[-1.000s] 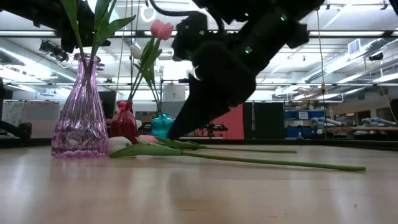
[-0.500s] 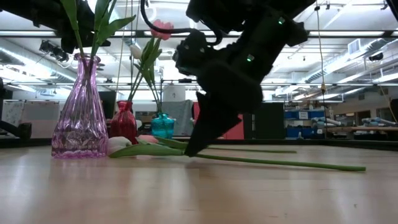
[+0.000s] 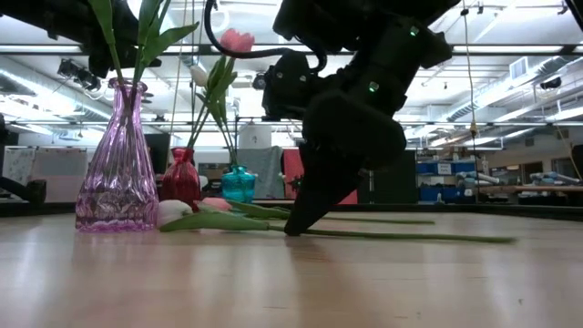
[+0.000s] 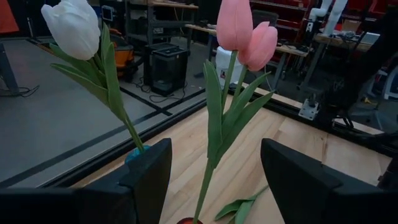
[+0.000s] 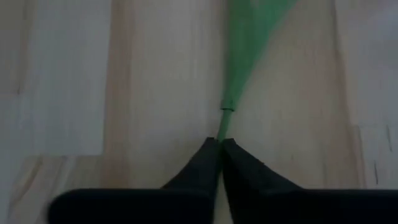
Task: Sort flowers into vase by color
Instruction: Put the white tulip into the blue vase
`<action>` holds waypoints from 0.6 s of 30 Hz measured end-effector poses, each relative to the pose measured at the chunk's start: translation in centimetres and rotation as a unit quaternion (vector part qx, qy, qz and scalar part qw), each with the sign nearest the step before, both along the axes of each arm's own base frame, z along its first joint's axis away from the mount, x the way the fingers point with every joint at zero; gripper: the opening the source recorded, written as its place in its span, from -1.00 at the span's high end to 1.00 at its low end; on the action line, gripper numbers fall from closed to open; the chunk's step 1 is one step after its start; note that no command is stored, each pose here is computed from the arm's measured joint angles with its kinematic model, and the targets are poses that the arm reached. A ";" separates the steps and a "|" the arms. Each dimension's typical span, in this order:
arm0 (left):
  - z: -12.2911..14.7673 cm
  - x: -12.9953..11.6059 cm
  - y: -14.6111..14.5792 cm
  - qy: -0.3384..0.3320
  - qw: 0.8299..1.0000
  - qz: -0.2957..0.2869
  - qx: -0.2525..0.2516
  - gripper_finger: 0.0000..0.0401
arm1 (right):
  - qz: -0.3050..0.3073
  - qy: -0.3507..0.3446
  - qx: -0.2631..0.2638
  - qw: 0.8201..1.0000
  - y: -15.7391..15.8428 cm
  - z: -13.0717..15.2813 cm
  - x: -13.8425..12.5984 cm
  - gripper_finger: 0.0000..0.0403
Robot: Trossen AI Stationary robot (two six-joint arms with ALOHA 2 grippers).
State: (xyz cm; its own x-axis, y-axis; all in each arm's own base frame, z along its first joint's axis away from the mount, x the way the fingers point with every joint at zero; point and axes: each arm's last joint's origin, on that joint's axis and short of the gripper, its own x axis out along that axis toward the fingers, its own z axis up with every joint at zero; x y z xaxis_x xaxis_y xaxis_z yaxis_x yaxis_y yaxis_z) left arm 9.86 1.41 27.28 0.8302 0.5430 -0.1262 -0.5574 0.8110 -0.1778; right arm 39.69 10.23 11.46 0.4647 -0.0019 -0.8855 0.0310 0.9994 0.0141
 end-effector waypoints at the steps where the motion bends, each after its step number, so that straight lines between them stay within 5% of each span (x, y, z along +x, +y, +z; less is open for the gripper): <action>1: 0.1 -0.1 0.0 -0.004 1.000 -0.005 -0.001 -0.26 | 0.004 0.004 0.001 1.000 -0.1 0.0 0.0 0.90; 8: 0.6 -1.3 -0.1 -0.041 0.999 -0.025 -0.004 -0.26 | -0.003 0.027 -0.002 1.000 -2.4 2.1 -0.9 0.94; 18: 0.6 -1.6 -0.3 -0.049 0.996 -0.067 -0.020 -0.26 | -0.075 -0.032 -0.054 0.995 -6.7 9.9 -4.8 0.96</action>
